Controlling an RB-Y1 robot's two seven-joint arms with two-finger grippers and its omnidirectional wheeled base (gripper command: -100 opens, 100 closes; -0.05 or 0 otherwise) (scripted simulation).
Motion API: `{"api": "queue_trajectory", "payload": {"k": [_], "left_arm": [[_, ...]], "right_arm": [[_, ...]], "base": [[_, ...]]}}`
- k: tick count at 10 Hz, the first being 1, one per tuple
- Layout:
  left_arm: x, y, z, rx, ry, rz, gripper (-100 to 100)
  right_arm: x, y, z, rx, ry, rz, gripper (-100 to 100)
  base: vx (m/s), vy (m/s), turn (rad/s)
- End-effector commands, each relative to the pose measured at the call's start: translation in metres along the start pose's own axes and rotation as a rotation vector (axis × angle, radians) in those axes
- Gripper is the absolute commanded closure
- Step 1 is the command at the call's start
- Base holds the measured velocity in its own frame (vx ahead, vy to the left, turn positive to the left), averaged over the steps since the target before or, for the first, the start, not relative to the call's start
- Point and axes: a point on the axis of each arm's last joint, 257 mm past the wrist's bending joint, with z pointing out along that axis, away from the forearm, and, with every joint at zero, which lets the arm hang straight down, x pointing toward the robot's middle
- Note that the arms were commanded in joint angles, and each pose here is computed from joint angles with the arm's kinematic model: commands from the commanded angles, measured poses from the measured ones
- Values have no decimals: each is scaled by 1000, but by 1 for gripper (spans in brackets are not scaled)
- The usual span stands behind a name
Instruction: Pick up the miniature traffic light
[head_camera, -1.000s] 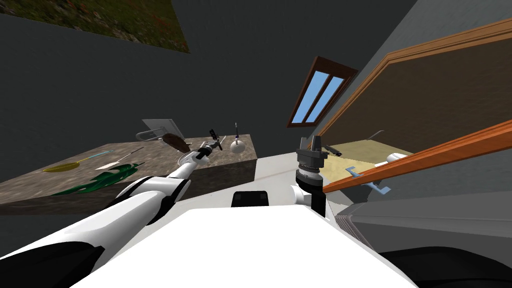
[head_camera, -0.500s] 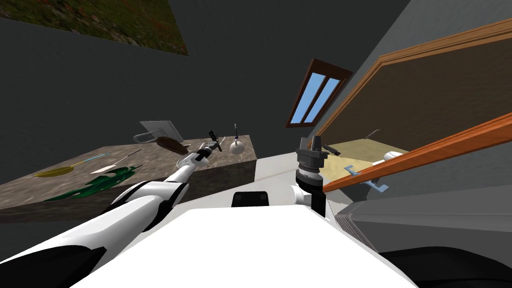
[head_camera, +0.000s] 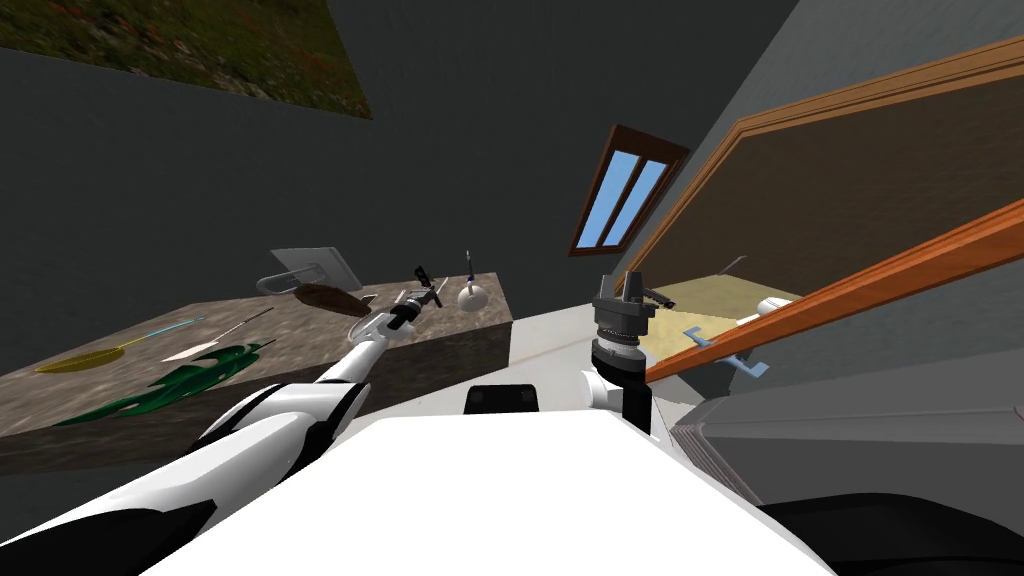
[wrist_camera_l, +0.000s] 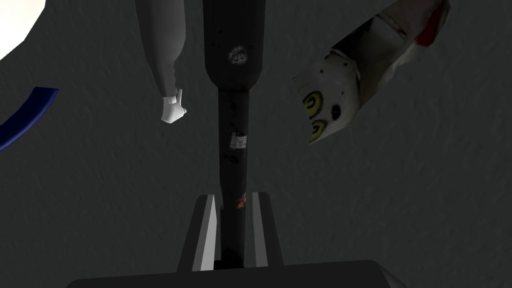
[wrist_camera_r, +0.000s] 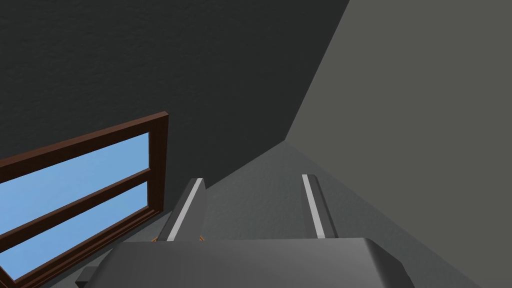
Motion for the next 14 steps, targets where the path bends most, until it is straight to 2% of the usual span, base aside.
{"api": "queue_trajectory", "payload": {"k": [1,2,4,6,7,8,9,10,11,12,13,14], "left_arm": [[0,-6,-5,12,-6,1,100],[11,6,-16,-23,17,-10,100],[18,6,-24,-20,23,-8,100],[3,-4,-20,1,-7,-3,100],[14,9,-33,-36,16,-12,100],[14,5,-38,-26,10,-8,100],[5,0,-36,-14,-7,-5,100],[15,13,-50,-53,15,-12,100],[16,12,-55,-48,14,-9,100],[6,4,-53,-33,-6,-5,100],[14,18,-67,-74,12,-10,100],[14,14,-74,-65,8,-6,100]], "right_arm": [[0,0,0,0,0,0,0],[0,0,0,0,0,0,0],[0,0,0,0,0,0,0],[0,0,0,0,0,0,0],[0,0,0,0,0,0,0],[0,0,0,0,0,0,0],[0,0,0,0,0,0,0],[0,0,0,0,0,0,0],[0,0,0,0,0,0,0],[0,0,0,0,0,0,0],[0,0,0,0,0,0,0],[0,0,0,0,0,0,0]], "base": [[12,10,0],[26,17,-92],[22,15,-36],[-5,-2,15],[19,11,-114],[30,23,-69],[16,16,15],[28,20,-108],[31,24,-63],[13,11,22],[26,17,-106],[26,22,-67]]}}
